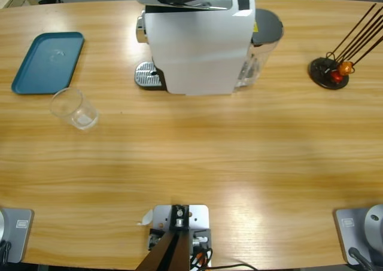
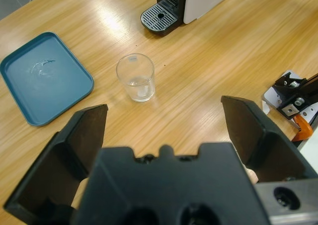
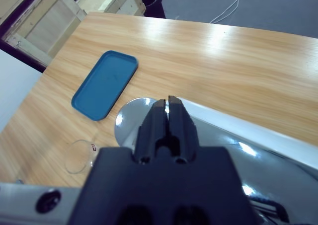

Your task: Pour coffee

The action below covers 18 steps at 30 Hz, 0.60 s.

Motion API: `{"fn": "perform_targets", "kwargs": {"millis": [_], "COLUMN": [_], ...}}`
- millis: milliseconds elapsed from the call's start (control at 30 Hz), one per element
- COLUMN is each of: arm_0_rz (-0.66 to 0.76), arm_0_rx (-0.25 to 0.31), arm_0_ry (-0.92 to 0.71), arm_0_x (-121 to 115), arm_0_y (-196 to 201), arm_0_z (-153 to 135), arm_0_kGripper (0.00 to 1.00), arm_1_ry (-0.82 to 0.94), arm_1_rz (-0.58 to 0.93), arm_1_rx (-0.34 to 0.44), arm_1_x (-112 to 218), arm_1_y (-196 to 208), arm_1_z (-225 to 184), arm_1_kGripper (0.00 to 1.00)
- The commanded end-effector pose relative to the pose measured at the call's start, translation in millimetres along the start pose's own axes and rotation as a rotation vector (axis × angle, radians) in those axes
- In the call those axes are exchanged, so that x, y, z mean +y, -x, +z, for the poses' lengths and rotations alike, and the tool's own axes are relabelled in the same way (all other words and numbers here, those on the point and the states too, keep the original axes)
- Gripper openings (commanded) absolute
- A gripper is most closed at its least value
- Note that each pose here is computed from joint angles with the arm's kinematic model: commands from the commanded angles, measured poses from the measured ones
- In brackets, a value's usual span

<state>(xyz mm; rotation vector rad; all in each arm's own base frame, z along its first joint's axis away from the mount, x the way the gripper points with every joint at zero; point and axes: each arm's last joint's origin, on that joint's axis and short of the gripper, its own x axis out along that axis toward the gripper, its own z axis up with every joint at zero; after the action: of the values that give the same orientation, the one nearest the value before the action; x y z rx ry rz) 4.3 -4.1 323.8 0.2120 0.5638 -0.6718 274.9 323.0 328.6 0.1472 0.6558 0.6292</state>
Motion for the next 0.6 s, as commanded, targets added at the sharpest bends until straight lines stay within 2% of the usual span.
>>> {"fn": "perform_targets", "kwargs": {"millis": [33, 167, 267, 300, 333, 367, 467, 533, 600], "arm_0_rz": [-0.017, -0.016, -0.014, -0.013, -0.012, -0.011, -0.011, 0.006, 0.042], "arm_0_rx": [0.032, 0.032, 0.03, 0.031, 0.032, 0.037, 0.058, 0.105, 0.14], "arm_0_ry": [-0.011, -0.01, -0.01, -0.011, -0.012, -0.013, -0.014, -0.045, -0.055], "arm_0_x": [-0.6, -0.5, -0.4, -0.3, -0.3, -0.2, -0.1, 1.0, 3.0], "arm_0_y": [-6.1, -6.1, -5.8, -6.0, -6.1, -6.7, -11.0, -20.3, -32.3], "arm_0_z": [-6.9, -6.9, -7.1, -6.9, -5.7, -4.6, 4.8, 12.6, 21.2], "arm_0_kGripper": [0.987, 0.987, 0.987, 0.987, 0.99, 0.995, 0.996, 0.996, 0.996], "arm_1_ry": [0.066, 0.051, 0.072, 0.108, 0.182, 0.244, 0.373, 0.392, 0.386], "arm_1_rz": [-0.129, -0.133, -0.109, -0.111, -0.109, -0.086, -0.007, 0.02, 0.039], "arm_1_rx": [0.379, 0.376, 0.323, 0.33, 0.343, 0.315, 0.138, 0.041, -0.033], "arm_1_x": [-25.5, -27.8, -21.8, -20.5, -17.5, -11.3, 5.8, 13.7, 13.6], "arm_1_y": [-77.9, -75.2, -59.9, -49.0, -33.9, -13.4, 60.2, 109.4, 151.4], "arm_1_z": [-112.6, -110.2, -92.2, -86.1, -75.2, -57.0, -2.2, 27.7, 39.3], "arm_1_kGripper": [0.0, 0.0, 0.022, 0.549, 0.958, 1.0, 1.0, 1.0, 1.0]}}
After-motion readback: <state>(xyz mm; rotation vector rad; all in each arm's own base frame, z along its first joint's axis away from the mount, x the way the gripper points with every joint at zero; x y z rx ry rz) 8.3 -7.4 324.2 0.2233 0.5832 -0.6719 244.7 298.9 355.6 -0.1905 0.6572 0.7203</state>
